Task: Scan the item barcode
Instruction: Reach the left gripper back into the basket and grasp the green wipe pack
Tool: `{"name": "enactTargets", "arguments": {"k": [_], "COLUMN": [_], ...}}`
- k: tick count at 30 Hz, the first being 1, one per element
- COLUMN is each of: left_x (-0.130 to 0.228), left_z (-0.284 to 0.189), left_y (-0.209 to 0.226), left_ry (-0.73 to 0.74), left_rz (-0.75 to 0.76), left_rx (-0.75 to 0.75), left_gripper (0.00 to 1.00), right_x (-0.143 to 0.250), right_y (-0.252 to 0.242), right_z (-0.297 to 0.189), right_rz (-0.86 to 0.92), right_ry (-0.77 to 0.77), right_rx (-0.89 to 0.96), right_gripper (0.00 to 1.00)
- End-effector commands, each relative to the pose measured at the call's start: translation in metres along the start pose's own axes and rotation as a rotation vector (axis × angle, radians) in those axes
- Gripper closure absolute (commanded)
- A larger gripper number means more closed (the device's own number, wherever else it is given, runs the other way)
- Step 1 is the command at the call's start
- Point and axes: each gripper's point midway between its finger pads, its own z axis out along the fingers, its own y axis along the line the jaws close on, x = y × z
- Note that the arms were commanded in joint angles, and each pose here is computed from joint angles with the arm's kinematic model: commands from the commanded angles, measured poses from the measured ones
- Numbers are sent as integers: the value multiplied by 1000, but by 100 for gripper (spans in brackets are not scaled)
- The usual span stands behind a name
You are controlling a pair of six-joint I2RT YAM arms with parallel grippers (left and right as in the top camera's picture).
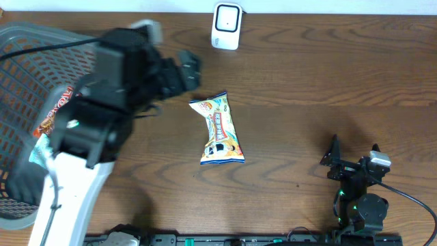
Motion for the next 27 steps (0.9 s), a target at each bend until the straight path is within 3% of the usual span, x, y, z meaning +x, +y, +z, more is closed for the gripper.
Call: {"name": "enactTargets", "arguments": {"k": [1, 4, 10, 15, 21, 27], "left_x": [-31, -46, -72, -63, -21, 5], "left_z": [-32, -52, -83, -105, -129, -110], "left_y": [38, 70, 137, 197, 278, 334], "left_ry": [-114, -181, -347, -406, -344, -174], "left_rz": [-54, -142, -563, -698, -799, -905], "left_rx": [-93, -165, -275, -488, -917, -1077], "left_gripper": [0, 0, 0, 0, 1, 1], "right_x": [0, 0, 0, 0, 0, 0], "right_y": [0, 0, 0, 0, 0, 0], "right_z": [0, 0, 0, 0, 0, 0], "right_rz": [-15, -15, -15, -15, -15, -15], "right_ry": [0, 0, 0, 0, 0, 0], "right_rx": [-3, -2, -2, -3, -2, -3], "right_gripper": [1, 1, 1, 1, 1, 1]}}
